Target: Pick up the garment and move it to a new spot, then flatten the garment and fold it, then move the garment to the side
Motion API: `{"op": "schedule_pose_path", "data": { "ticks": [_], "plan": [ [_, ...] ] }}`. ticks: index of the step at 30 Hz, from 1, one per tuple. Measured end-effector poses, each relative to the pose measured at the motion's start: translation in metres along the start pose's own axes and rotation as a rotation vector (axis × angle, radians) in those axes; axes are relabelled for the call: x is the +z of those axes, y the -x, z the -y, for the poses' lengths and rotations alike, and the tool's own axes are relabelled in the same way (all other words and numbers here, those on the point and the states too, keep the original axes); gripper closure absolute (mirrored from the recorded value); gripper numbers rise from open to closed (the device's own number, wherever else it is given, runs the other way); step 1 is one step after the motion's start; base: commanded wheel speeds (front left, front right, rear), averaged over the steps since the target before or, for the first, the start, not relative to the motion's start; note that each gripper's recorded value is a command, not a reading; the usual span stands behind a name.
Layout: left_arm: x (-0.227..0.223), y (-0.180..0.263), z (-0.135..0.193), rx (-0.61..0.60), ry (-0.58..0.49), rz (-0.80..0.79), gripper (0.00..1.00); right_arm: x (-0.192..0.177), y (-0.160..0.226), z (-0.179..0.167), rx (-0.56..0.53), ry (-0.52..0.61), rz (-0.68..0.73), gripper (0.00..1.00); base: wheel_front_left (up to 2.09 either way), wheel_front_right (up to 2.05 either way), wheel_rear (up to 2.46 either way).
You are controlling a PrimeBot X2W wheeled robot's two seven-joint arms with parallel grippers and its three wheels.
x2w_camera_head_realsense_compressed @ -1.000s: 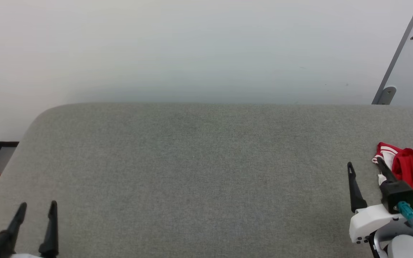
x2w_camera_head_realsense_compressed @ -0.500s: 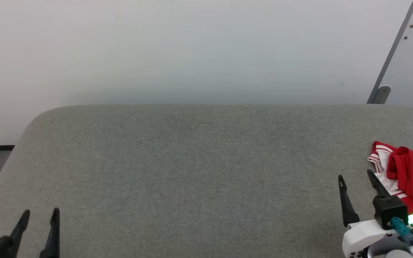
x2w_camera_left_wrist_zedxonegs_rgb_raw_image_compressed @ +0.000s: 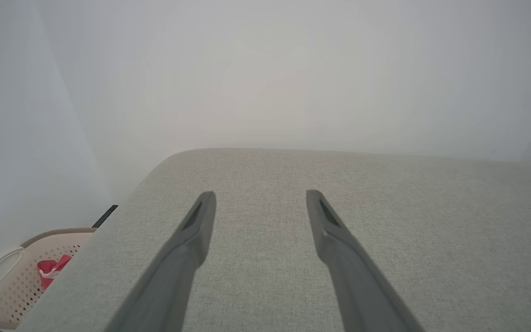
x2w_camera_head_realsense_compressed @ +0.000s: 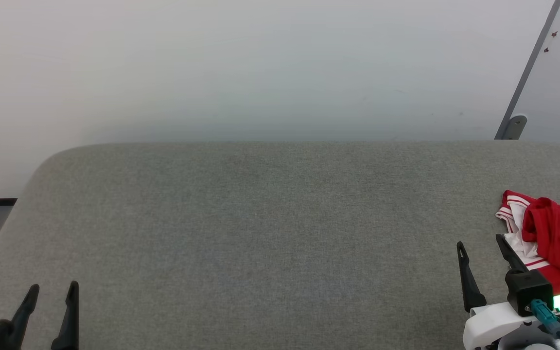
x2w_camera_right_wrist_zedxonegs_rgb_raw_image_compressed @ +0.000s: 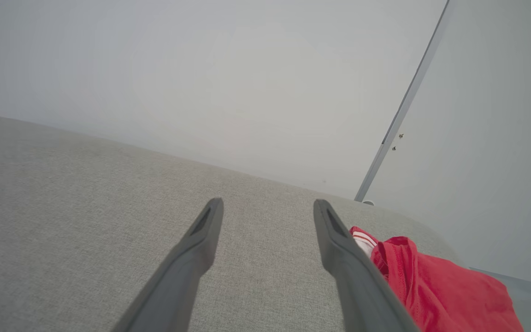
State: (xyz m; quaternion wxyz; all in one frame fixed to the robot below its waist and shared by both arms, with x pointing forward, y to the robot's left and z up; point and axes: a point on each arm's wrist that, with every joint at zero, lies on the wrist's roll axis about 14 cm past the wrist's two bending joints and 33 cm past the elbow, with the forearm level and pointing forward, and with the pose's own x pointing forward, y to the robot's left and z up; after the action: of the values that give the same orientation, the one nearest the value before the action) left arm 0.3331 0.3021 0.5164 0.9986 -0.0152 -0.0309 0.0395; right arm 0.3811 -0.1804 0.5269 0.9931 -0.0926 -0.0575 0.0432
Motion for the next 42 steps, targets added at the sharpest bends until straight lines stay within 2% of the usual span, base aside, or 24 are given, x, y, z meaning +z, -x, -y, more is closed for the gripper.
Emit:
{"op": "schedule_pose_path", "data": {
  "ticks": [5, 6, 14, 42],
  "plan": [
    [0.0, 0.0, -0.002, 0.006, 0.006, -0.001, 0.0, -0.002, 0.001, -0.001, 0.002, -0.005, -0.004, 0.0, 0.0, 0.0, 0.0],
    [-0.001, 0.001, -0.002, 0.009, 0.008, -0.003, 1.0, -0.004, 0.002, -0.001, 0.003, -0.006, -0.01, 1.0, 0.0, 0.0, 0.0],
    [-0.042, 0.016, 0.014, 0.027, 0.11, -0.116, 1.0, -0.047, 0.023, -0.006, -0.004, -0.063, -0.158, 1.0, 0.0, 0.0, 0.0],
    [-0.042, -0.001, 0.035, 0.092, 0.589, -0.124, 1.0, -0.043, 0.018, 0.01, -0.148, -0.631, -0.141, 1.0, 0.0, 0.0, 0.0]
  ]
}}
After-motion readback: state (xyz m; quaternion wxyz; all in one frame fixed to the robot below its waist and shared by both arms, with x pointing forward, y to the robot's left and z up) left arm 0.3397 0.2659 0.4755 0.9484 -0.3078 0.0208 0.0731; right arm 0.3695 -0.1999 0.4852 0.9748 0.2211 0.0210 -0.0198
